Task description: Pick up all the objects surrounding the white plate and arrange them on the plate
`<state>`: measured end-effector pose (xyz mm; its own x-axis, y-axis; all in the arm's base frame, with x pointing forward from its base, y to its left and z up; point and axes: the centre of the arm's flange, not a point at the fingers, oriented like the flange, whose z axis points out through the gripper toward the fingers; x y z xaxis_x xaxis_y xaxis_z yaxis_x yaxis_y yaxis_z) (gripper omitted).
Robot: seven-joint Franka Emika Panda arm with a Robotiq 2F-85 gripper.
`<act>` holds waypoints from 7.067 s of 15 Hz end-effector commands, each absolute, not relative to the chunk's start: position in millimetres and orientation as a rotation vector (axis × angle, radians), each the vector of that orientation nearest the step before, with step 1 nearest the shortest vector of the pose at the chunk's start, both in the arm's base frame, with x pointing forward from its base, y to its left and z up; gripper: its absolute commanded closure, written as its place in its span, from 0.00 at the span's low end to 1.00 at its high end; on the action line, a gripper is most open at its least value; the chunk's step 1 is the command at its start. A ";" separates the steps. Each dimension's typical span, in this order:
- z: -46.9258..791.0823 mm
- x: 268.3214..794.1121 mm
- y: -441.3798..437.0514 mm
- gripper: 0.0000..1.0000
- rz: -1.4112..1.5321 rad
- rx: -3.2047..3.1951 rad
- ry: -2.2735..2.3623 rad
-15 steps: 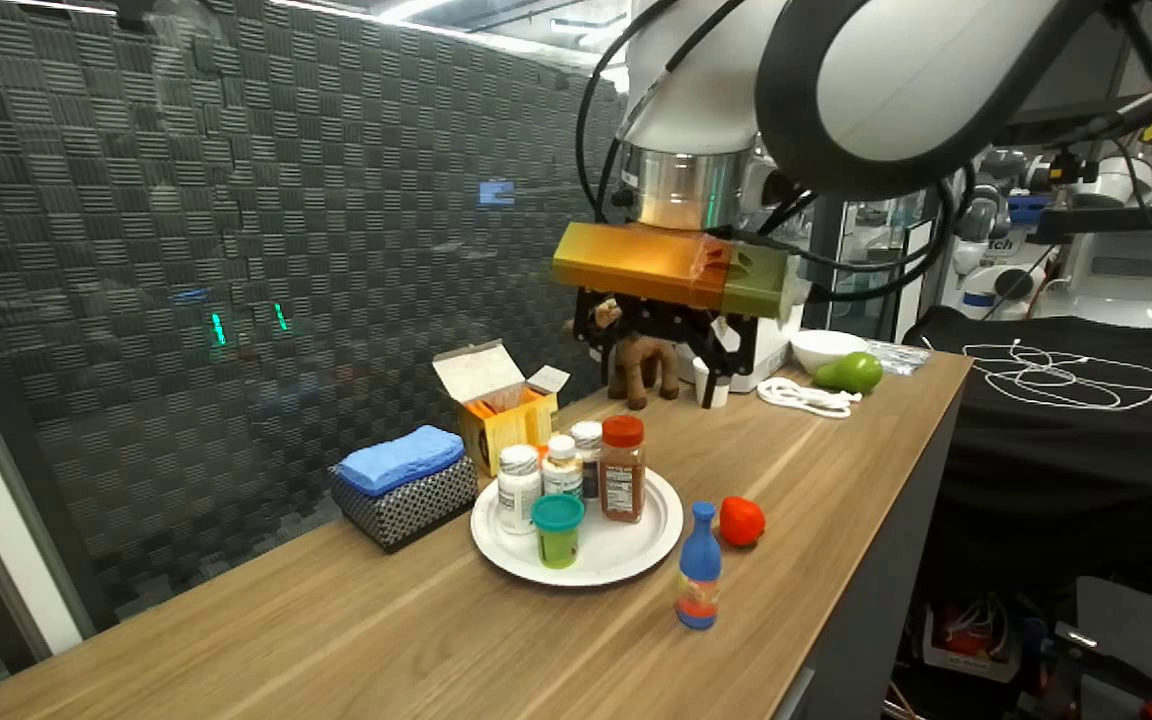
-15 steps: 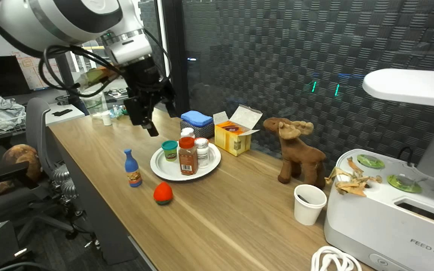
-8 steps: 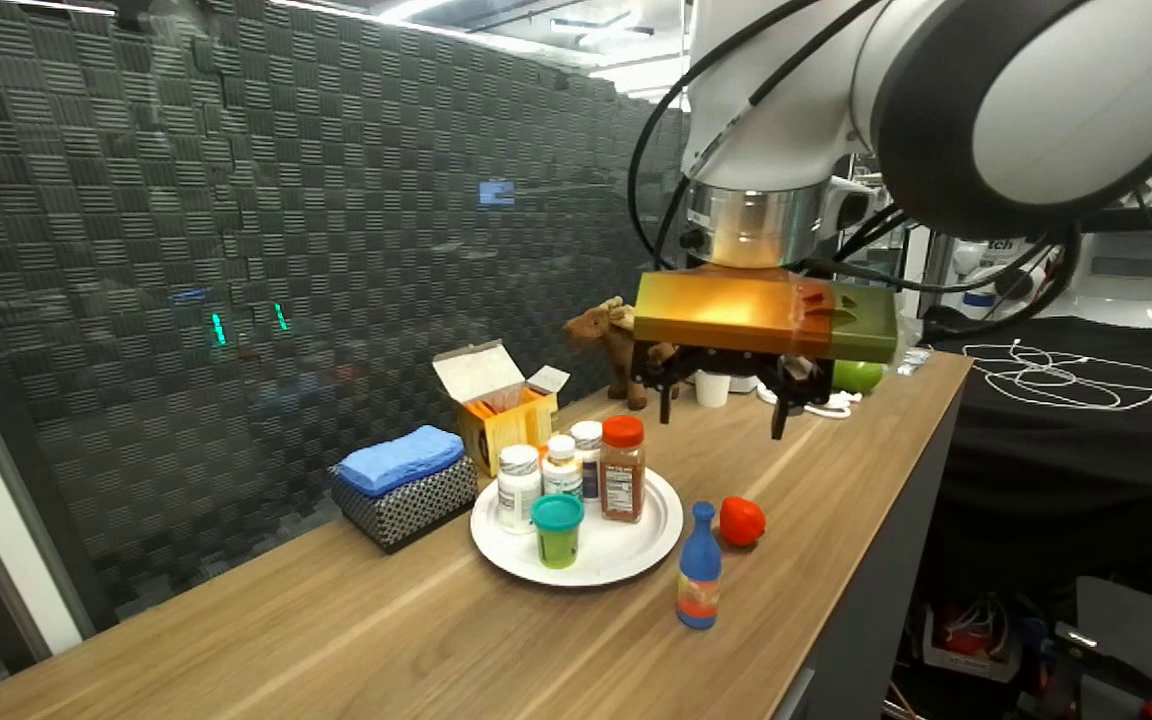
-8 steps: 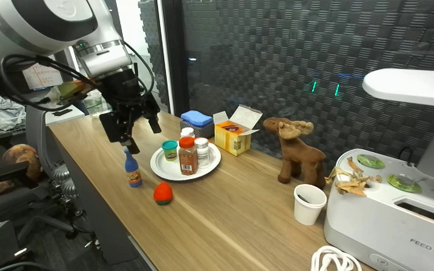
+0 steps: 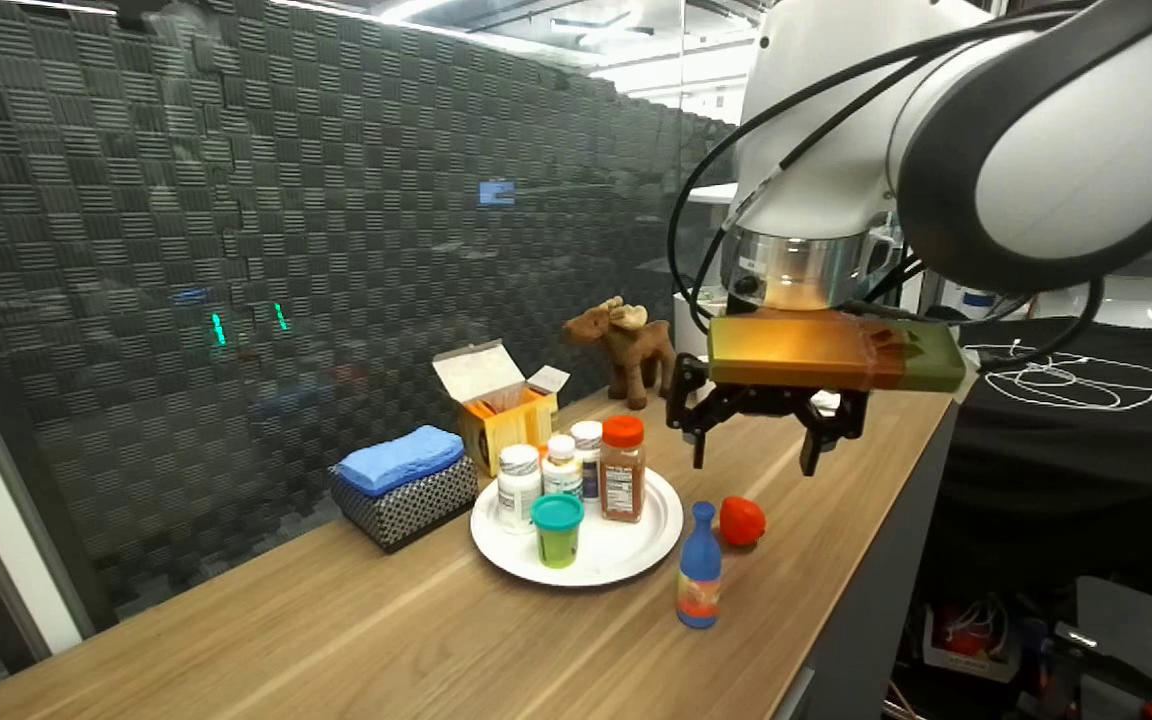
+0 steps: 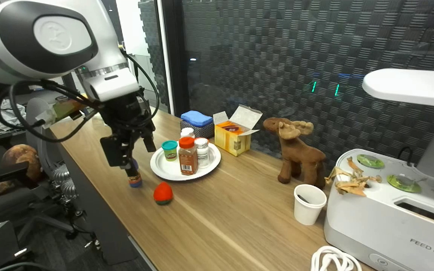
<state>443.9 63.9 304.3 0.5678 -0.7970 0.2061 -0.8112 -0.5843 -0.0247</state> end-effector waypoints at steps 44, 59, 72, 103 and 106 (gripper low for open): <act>262.8 498.3 68.5 0.76 0.380 2.612 -1.693; 250.3 512.6 105.2 0.76 0.376 2.716 -1.688; 247.7 527.1 104.8 0.11 0.476 2.753 -1.726; 391.5 439.4 103.2 0.00 0.248 3.040 -0.808; 381.8 439.0 106.5 0.00 0.215 3.040 -0.840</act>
